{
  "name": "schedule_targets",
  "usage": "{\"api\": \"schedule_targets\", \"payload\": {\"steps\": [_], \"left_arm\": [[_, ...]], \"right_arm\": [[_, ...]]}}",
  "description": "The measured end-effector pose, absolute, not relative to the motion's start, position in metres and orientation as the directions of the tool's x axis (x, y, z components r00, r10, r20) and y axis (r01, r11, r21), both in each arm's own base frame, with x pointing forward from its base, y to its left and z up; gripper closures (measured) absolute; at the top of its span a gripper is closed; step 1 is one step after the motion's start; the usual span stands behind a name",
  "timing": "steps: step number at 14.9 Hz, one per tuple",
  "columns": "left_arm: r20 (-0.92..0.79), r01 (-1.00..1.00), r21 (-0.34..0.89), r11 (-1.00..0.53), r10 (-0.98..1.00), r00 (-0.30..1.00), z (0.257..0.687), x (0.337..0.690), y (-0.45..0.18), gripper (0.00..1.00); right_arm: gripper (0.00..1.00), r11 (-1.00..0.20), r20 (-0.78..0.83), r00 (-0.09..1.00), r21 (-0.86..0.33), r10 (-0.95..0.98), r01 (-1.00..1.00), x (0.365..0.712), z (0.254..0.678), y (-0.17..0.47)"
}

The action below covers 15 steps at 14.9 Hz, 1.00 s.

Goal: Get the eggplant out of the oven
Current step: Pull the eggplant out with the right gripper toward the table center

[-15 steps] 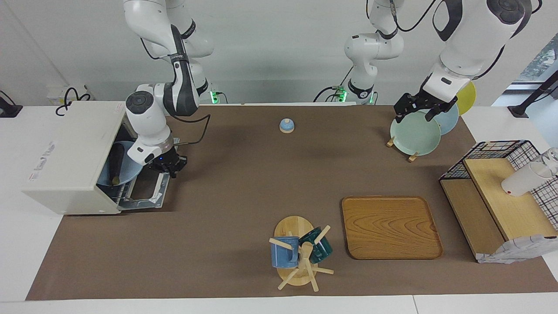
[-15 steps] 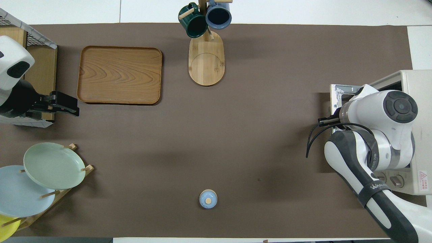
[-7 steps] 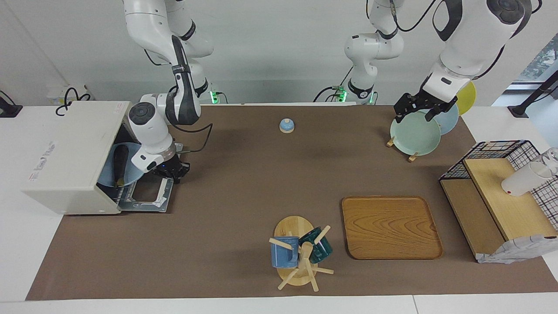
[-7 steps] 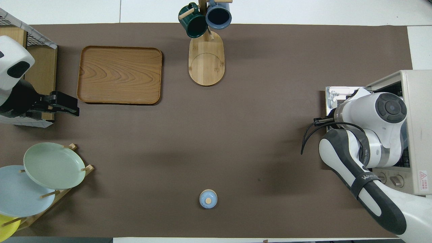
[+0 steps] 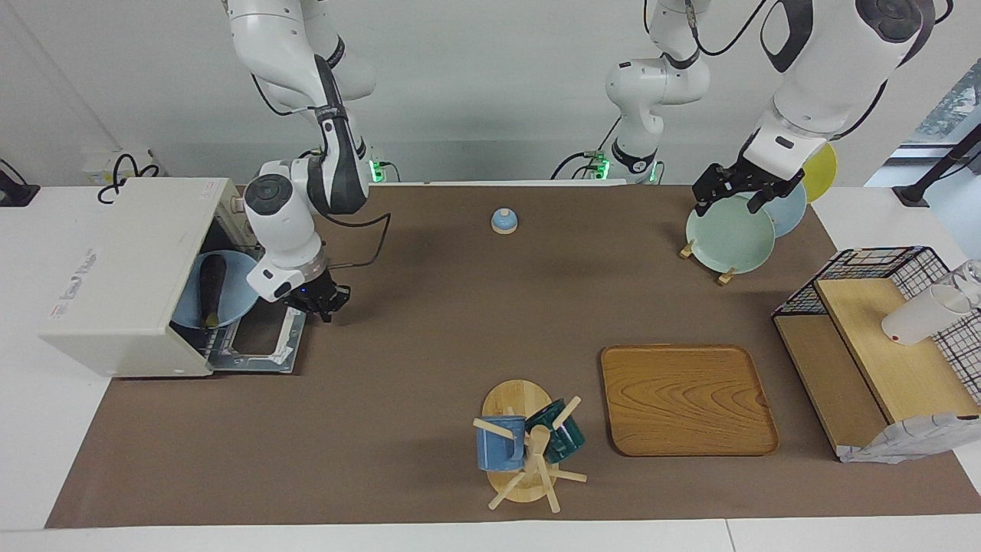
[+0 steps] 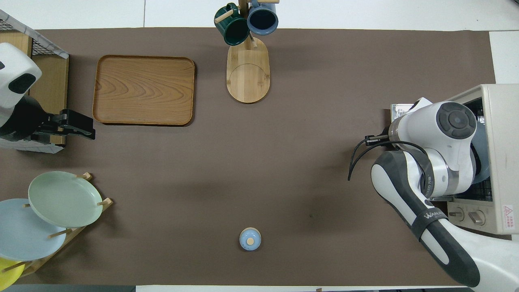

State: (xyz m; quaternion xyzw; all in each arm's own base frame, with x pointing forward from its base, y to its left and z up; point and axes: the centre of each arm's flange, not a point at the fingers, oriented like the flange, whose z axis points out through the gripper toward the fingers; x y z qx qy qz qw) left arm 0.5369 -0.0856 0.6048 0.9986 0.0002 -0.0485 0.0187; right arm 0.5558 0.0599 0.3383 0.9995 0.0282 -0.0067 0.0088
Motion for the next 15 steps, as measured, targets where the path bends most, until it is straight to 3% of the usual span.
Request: {"api": "schedule_targets", "payload": {"steps": [1,5,10,15], "left_arm": [[-0.097,0.002,0.037,-0.999,-0.001,0.995,0.605,0.537,-0.086,0.00],[-0.097,0.002,0.037,-0.999,-0.001,0.995,0.605,0.537,-0.086,0.00],[-0.097,0.002,0.037,-0.999,-0.001,0.995,0.605,0.537,-0.086,0.00],[-0.098,0.002,0.037,-0.999,-0.002,0.995,0.605,0.537,-0.086,0.00]], "right_arm": [[0.97,-0.998,-0.039,0.998,0.018,0.052,0.053,0.559,0.355,0.059],[0.64,-0.997,-0.096,0.995,0.069,0.024,0.031,0.552,0.408,0.027],[0.59,-0.996,-0.119,0.993,0.091,-0.018,-0.007,0.543,0.413,-0.040],[0.60,-0.996,-0.075,0.997,0.084,0.008,0.014,0.534,0.383,-0.051]]}}
